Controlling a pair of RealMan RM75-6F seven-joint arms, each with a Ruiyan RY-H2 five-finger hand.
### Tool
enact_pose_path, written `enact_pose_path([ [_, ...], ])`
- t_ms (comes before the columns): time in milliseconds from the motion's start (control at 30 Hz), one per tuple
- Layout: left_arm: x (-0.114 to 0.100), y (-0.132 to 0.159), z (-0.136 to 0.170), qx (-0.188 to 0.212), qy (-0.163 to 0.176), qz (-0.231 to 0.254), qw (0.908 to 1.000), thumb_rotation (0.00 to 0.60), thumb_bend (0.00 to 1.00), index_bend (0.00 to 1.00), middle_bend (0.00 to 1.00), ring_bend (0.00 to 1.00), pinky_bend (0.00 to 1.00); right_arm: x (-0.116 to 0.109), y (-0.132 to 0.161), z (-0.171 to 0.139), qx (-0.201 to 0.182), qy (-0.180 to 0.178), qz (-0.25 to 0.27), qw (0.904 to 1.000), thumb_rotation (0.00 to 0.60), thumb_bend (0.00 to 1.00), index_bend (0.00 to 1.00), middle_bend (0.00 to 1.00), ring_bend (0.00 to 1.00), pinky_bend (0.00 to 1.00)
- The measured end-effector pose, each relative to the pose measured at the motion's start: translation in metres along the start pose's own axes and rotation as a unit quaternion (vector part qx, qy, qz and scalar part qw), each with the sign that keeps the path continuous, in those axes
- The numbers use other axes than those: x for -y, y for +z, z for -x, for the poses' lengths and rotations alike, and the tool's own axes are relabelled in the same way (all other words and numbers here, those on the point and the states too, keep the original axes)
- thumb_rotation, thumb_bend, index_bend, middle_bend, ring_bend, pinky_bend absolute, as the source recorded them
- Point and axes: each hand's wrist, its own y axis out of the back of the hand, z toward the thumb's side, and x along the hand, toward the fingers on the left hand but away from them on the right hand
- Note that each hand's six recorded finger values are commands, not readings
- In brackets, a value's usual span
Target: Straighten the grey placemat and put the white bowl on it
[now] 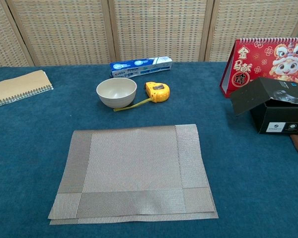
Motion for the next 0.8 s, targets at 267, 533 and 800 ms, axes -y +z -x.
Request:
enact_pose_path([
  [267, 0.0055, 0.0011, 0.0044, 0.006, -0.046, 0.004, 0.9989, 0.600, 0.14, 0.00, 0.00, 0.00, 0.00, 0.0007, 0.0008, -0.0015, -0.003, 0.003, 0.001, 1.0000, 0.600, 0.09, 0.12, 0.00, 0.00, 0.00],
  [533, 0.0034, 0.0053, 0.0013, 0.008, -0.036, 0.009, 0.9993, 0.600, 0.14, 0.00, 0.00, 0.00, 0.00, 0.0028, -0.0027, -0.0010, 0.005, 0.013, 0.007, 0.9999, 0.600, 0.09, 0.13, 0.00, 0.00, 0.00],
  [800, 0.0068, 0.0065, -0.0014, 0.011, -0.031, 0.005, 0.9995, 0.600, 0.15, 0.00, 0.00, 0.00, 0.00, 0.0041, -0.0048, -0.0010, 0.011, 0.022, 0.010, 0.9997, 0.600, 0.09, 0.13, 0.00, 0.00, 0.00],
])
